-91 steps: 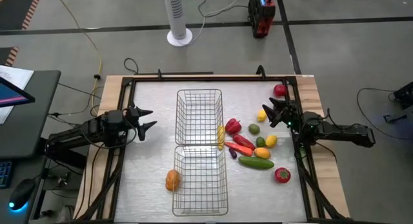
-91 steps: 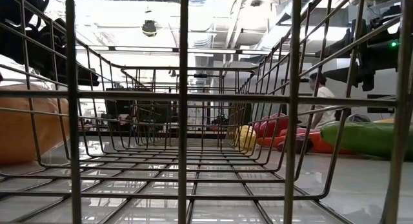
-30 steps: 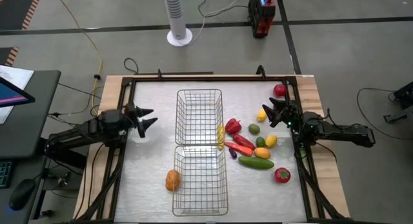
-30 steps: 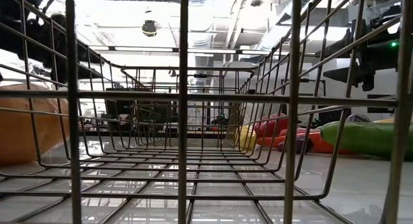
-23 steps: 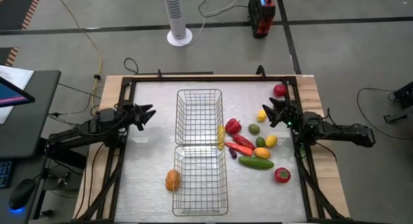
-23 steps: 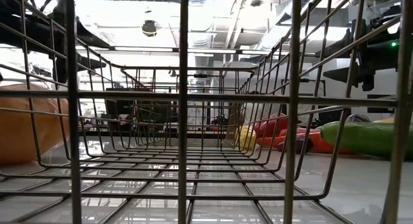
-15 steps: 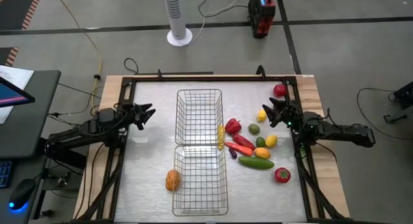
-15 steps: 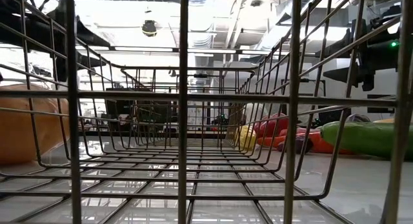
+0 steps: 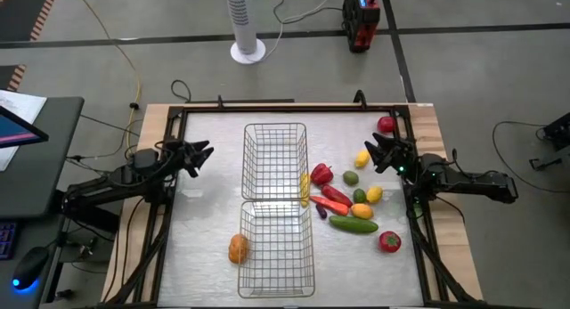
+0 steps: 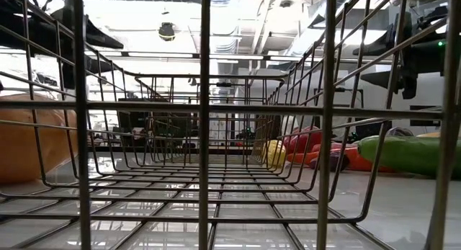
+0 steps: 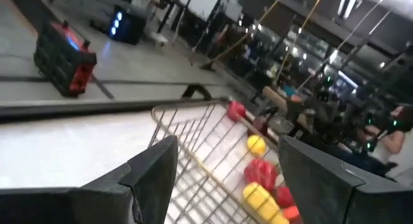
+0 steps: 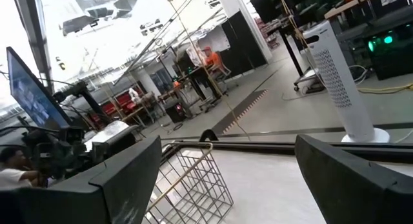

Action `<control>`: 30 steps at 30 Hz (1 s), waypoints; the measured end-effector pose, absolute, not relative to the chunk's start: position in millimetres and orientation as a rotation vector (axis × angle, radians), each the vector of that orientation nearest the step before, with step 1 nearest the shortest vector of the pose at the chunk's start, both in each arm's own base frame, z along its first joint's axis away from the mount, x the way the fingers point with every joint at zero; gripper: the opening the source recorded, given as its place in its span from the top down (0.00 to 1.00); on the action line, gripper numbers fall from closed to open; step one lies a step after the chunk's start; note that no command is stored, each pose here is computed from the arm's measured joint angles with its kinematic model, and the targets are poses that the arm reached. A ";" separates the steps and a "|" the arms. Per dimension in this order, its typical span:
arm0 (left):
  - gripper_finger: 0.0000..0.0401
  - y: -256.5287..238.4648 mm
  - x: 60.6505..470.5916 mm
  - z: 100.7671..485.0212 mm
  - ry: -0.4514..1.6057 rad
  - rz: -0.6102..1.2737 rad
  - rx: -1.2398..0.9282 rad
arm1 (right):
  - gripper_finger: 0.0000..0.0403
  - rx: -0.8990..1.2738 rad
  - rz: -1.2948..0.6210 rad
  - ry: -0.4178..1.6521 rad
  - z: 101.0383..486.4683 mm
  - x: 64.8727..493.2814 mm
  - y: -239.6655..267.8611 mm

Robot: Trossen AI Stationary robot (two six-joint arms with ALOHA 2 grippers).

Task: Sort produce into baskets
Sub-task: Put the potato into the top wire basket

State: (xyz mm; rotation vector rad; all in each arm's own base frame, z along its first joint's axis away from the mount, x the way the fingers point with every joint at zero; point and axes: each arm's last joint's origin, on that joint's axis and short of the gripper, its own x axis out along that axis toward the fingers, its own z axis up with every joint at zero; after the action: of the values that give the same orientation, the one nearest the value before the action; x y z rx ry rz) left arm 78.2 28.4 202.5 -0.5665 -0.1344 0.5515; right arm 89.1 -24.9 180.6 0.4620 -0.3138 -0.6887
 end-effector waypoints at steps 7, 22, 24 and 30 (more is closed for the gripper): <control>0.37 29.1 77.6 211.7 -0.209 0.560 -0.470 | 0.05 0.458 -0.712 -0.319 180.7 88.5 -27.0; 0.37 32.7 100.1 182.6 -0.285 0.478 -0.533 | 0.05 0.290 -0.573 -0.083 168.1 96.3 -39.4; 0.37 32.9 102.1 185.1 -0.302 0.466 -0.533 | 0.05 0.311 -0.558 -0.059 165.9 97.7 -41.4; 0.37 29.9 107.0 208.1 -0.272 0.325 -0.477 | 0.05 0.404 -0.562 -0.030 161.4 100.2 -44.6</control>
State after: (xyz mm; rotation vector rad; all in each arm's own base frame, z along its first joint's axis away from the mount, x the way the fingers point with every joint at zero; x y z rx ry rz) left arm 107.0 29.9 208.1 -0.4772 -0.2720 0.3251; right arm 100.2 -44.6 161.4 0.4037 -0.0301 -0.5616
